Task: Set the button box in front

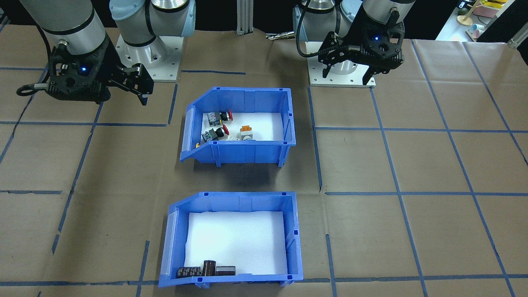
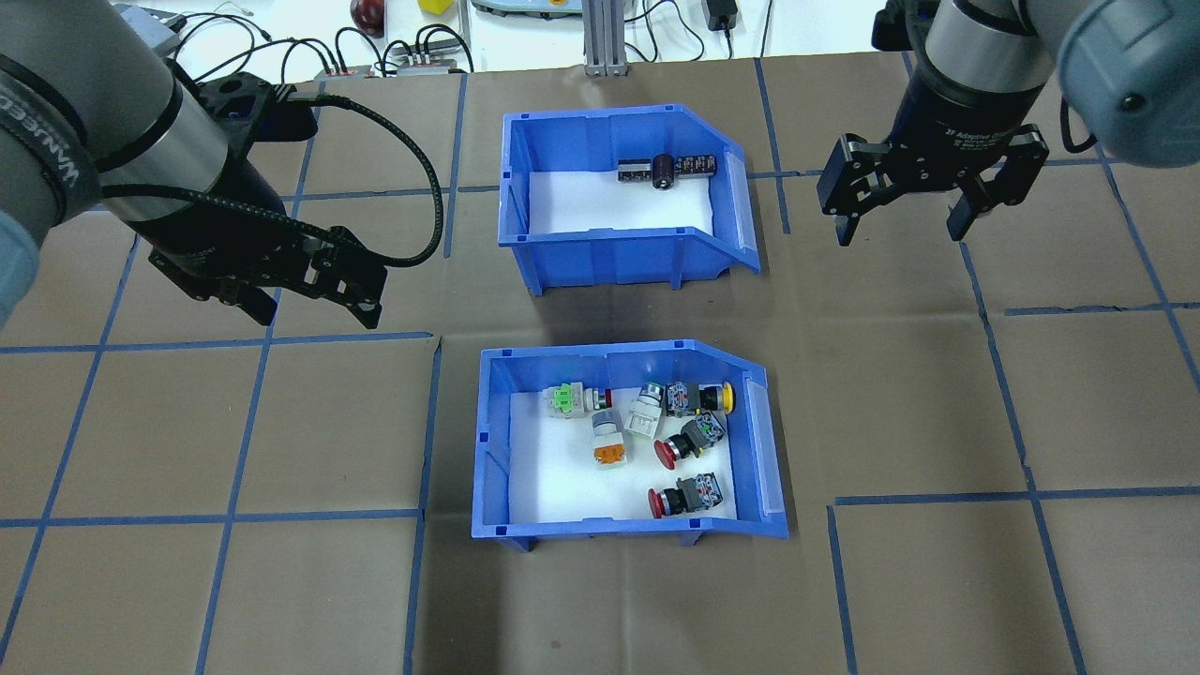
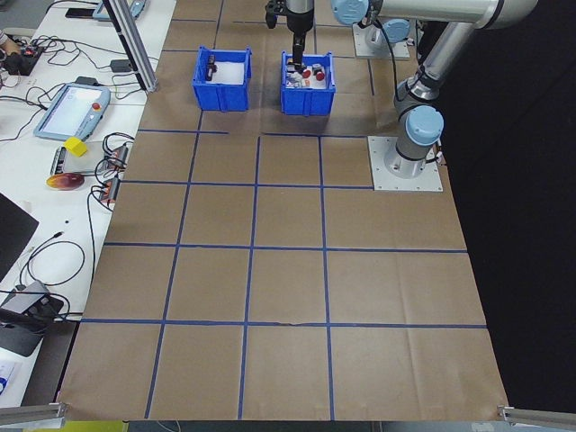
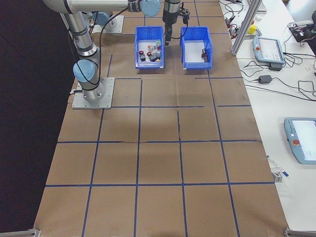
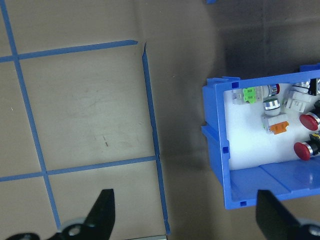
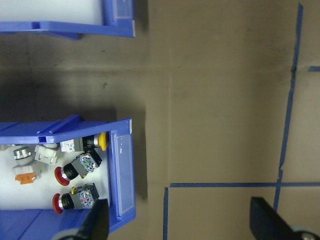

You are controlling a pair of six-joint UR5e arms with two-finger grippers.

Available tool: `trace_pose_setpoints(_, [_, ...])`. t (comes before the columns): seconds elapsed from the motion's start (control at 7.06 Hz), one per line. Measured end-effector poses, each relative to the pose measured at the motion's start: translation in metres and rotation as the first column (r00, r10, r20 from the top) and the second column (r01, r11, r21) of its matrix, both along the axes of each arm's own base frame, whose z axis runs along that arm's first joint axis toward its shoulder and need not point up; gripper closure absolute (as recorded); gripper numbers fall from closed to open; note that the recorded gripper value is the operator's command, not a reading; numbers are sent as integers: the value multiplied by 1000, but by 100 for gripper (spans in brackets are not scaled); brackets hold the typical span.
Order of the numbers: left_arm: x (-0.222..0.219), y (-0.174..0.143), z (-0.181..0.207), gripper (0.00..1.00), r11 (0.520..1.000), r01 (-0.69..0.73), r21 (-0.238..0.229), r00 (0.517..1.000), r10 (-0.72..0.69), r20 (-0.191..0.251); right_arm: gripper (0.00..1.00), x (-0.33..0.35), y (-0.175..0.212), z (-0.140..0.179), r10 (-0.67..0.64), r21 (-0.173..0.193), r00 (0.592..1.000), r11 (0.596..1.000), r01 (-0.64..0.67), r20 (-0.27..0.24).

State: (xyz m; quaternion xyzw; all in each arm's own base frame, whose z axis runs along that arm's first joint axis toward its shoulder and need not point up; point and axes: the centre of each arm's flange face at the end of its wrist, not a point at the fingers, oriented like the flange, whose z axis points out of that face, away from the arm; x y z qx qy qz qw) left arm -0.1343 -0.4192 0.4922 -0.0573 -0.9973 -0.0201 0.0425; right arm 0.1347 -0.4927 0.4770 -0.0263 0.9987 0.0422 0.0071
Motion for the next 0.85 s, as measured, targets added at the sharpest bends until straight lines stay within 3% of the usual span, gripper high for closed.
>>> trace_pose_setpoints(0.14, [-1, 1, 0, 1, 1000, -2, 3, 1000, 2, -2, 0, 5, -10, -6, 99, -5, 994, 995, -99, 45])
trace_pose_setpoints(0.42, [-3, 5, -1, 1, 999, -54, 11, 999, 54, 0, 0, 13, -53, -10, 319, -27, 947, 948, -318, 42])
trace_pose_setpoints(0.57, [-4, 7, 0, 1, 995, -96, 11, 995, 96, 2, 0, 31, -79, -14, 456, -35, 889, 890, -455, 33])
trace_pose_setpoints(0.85, [-5, 23, -3, 1, 982, -189, 17, 982, 189, 8, 0, 110, -123, -42, 733, -27, 681, 681, -732, 12])
